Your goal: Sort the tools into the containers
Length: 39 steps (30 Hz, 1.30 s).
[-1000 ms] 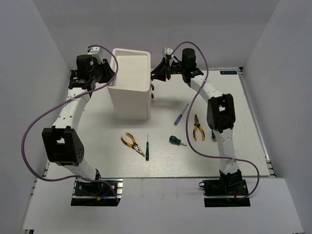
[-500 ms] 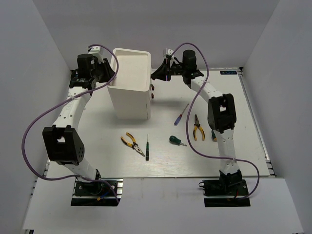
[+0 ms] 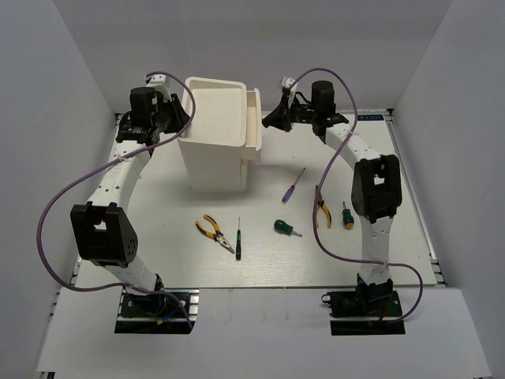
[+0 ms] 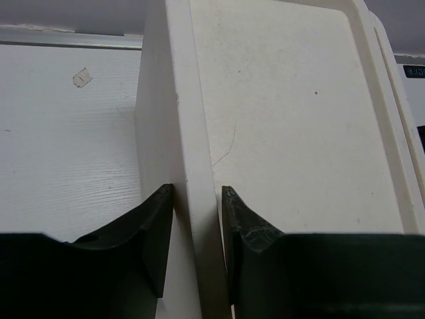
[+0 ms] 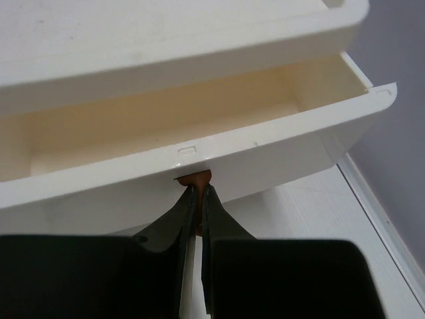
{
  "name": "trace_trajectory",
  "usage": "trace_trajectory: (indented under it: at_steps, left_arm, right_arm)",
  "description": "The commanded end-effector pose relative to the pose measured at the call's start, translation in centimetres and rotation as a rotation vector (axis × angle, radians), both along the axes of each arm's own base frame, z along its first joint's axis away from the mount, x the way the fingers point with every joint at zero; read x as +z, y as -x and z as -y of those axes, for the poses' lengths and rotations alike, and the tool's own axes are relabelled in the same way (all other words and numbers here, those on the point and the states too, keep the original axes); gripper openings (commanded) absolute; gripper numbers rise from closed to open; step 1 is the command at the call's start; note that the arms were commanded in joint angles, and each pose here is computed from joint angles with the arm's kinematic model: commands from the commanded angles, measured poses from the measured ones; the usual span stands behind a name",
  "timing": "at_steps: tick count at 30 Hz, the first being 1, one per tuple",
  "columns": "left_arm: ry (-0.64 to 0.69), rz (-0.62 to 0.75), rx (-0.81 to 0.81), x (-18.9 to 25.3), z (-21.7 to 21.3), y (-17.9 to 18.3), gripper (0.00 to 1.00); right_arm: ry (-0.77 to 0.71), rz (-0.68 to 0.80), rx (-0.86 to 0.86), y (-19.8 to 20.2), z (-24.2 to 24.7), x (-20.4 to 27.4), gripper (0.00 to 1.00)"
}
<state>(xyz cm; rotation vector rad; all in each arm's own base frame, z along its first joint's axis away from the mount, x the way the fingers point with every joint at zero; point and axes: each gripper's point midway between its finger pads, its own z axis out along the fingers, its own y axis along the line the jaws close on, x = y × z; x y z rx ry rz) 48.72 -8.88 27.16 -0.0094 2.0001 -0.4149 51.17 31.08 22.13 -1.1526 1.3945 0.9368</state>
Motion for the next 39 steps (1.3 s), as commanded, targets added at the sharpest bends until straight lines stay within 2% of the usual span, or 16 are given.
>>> trace_trajectory:
  at_steps: [1, 7, 8, 9, 10, 12, 22, 23, 24, 25, 26, 30, 31, 34, 35, 39]
  left_arm:
    - [0.037, 0.015, -0.092, 1.1, 1.9, 1.4, 0.24]
    - [0.043, 0.033, -0.104, 1.5, 2.2, 1.2, 0.24]
    - [0.047, 0.032, -0.114, 1.3, 2.3, 1.3, 0.33]
    - [0.048, 0.043, -0.115, 1.5, 2.4, 1.2, 0.43]
    - [0.059, 0.030, -0.120, 1.1, 2.6, 1.1, 0.52]
    - [0.064, 0.039, -0.131, 1.3, 2.8, 1.1, 0.73]
    - [0.037, 0.217, -0.090, 9.1, 2.0, -0.6, 0.84]
    - [0.019, 0.221, -0.096, 9.4, 1.8, 0.0, 0.74]
    - [0.000, 0.237, -0.086, 10.3, 1.5, 0.4, 0.30]
    - [-0.024, 0.240, -0.066, 10.8, 0.9, 1.1, 0.11]
    - [-0.036, 0.246, -0.081, 11.9, 1.1, 3.1, 0.00]
    - [-0.053, 0.105, -0.078, 8.3, 0.6, 9.2, 0.00]
    - [-0.044, 0.051, -0.074, 7.0, 0.5, 10.5, 0.21]
    - [-0.038, -0.134, -0.063, 1.9, 0.1, 15.5, 0.56]
    - [-0.040, -0.158, -0.045, 1.0, -0.2, 16.6, 0.62]
    - [0.005, -0.246, 0.022, -2.5, -1.0, 20.7, 0.76]
  right_arm:
    - [0.103, 0.009, -0.224, -3.4, 6.8, -1.7, 0.00]
    - [0.144, -0.018, -0.234, -2.4, 9.0, -2.4, 0.00]
    - [0.130, -0.014, -0.223, -2.1, 9.3, -1.7, 0.00]
    - [0.088, -0.056, -0.180, -1.2, 8.9, -1.2, 0.40]
    - [0.079, -0.071, -0.176, -1.0, 8.8, -1.0, 0.63]
    - [0.075, -0.078, -0.175, -0.4, 9.0, -0.4, 0.87]
    - [0.376, -0.270, -0.525, 2.9, 16.4, -3.5, 0.90]
    - [0.386, -0.307, -0.501, 4.0, 16.5, -3.9, 0.82]
    - [0.430, -0.421, -0.484, 6.6, 17.1, -5.2, 0.59]
    - [0.472, -0.446, -0.478, 7.9, 17.4, -5.9, 0.01]
    - [0.504, -0.483, -0.491, 9.0, 18.0, -6.7, 0.00]
    - [0.634, -0.630, -0.541, 14.8, 19.6, -9.2, 0.00]
    - [0.676, -0.672, -0.552, 16.0, 19.9, -10.5, 0.00]
    - [0.774, -0.746, -0.552, 19.0, 20.8, -12.6, 0.06]
    - [0.798, -0.765, -0.546, 19.8, 21.0, -13.6, 0.31]
    - [0.875, -0.781, -0.551, 20.9, 21.8, -16.6, 0.54]
